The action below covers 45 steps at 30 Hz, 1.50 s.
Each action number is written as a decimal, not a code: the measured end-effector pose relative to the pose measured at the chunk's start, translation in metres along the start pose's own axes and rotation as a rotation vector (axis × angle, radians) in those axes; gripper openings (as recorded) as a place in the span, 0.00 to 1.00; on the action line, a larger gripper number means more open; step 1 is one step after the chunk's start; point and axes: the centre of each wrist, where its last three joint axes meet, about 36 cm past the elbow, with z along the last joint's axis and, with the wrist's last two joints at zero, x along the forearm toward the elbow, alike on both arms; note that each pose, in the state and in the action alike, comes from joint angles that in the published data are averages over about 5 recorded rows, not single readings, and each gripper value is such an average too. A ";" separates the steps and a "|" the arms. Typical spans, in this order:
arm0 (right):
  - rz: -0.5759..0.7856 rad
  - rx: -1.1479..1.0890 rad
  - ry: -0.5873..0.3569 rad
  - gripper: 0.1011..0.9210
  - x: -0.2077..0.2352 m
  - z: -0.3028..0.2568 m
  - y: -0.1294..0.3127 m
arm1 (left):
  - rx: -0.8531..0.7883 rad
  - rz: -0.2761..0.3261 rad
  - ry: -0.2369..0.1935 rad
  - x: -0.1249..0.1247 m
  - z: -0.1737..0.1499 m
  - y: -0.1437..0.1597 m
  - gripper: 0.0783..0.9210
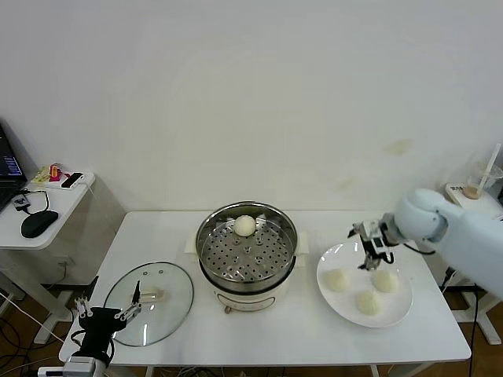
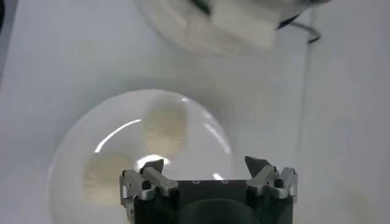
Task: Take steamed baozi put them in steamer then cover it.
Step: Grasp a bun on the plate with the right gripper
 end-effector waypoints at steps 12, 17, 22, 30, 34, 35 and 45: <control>-0.037 -0.040 -0.006 0.88 -0.050 0.000 0.008 | -0.008 -0.012 0.006 0.002 0.001 0.002 0.88; -0.035 -0.050 -0.013 0.88 -0.065 -0.006 0.003 | -0.012 -0.016 0.005 0.001 0.001 0.004 0.88; -0.043 -0.058 -0.012 0.88 -0.080 -0.011 0.001 | -0.013 -0.017 0.006 -0.001 0.001 0.005 0.88; -0.051 -0.070 -0.002 0.80 -0.096 -0.016 0.000 | -0.012 -0.017 0.008 -0.003 0.003 0.004 0.88; -0.051 -0.073 0.001 0.71 -0.098 -0.017 -0.002 | -0.012 -0.017 0.007 -0.003 0.003 0.004 0.88; -0.051 -0.073 0.002 0.69 -0.098 -0.017 -0.002 | -0.012 -0.017 0.008 -0.003 0.003 0.004 0.88; -0.062 -0.068 0.006 0.62 -0.075 -0.011 -0.011 | -0.010 -0.020 0.007 -0.001 0.002 0.005 0.88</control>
